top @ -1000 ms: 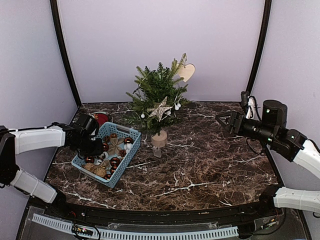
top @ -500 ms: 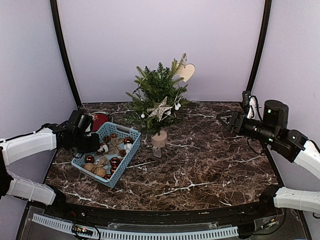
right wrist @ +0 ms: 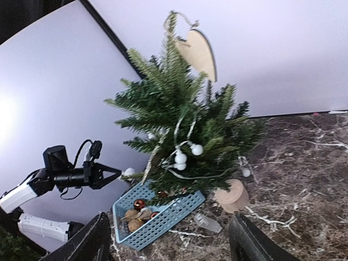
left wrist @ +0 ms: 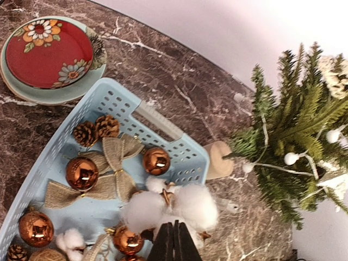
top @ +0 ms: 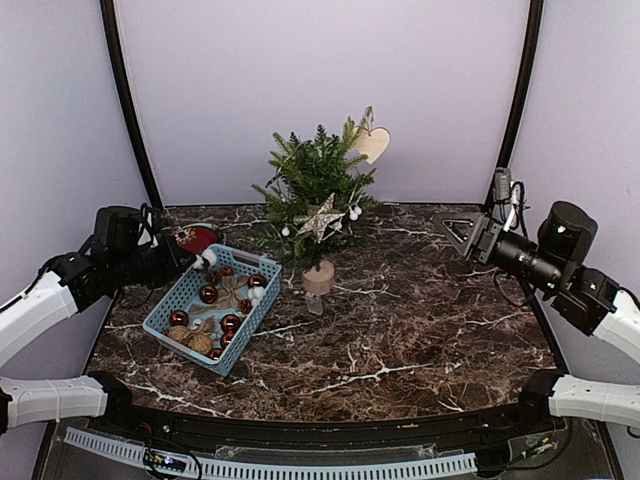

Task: Decorate the small christmas tree
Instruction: Pass from the left arm to the right

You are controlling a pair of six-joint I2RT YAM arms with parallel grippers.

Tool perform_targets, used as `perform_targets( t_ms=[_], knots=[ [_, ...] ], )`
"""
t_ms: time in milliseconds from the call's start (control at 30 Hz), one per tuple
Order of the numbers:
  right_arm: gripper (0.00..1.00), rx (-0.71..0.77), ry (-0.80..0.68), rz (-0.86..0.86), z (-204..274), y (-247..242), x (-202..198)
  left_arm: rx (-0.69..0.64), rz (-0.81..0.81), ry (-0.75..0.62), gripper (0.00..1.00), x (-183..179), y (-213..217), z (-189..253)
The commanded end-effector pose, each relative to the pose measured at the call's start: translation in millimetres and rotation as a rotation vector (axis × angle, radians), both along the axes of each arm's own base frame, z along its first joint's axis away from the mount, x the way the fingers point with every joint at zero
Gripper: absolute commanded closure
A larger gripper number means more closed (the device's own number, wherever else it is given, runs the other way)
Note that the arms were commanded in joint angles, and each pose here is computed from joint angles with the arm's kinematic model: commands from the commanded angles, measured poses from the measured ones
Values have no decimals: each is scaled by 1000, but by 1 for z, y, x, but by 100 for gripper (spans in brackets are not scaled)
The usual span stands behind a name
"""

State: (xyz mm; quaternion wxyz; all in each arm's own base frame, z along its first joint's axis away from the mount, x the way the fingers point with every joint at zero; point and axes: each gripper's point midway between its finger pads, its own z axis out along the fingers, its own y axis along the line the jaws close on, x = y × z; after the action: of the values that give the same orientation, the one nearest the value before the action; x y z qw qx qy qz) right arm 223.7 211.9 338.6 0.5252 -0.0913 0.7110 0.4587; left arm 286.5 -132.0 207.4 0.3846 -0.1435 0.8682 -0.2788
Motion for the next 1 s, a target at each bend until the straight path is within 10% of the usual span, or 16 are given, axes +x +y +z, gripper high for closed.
perform_targets(
  t_ms=[0,967],
  knots=[
    [25,105,-116,53,30,20,-17,-200,-12,-113,100,1,-22,53],
    [39,132,-61,301,-2,228,-68,-806,-120,-110,100,-85,-139,118]
  ],
)
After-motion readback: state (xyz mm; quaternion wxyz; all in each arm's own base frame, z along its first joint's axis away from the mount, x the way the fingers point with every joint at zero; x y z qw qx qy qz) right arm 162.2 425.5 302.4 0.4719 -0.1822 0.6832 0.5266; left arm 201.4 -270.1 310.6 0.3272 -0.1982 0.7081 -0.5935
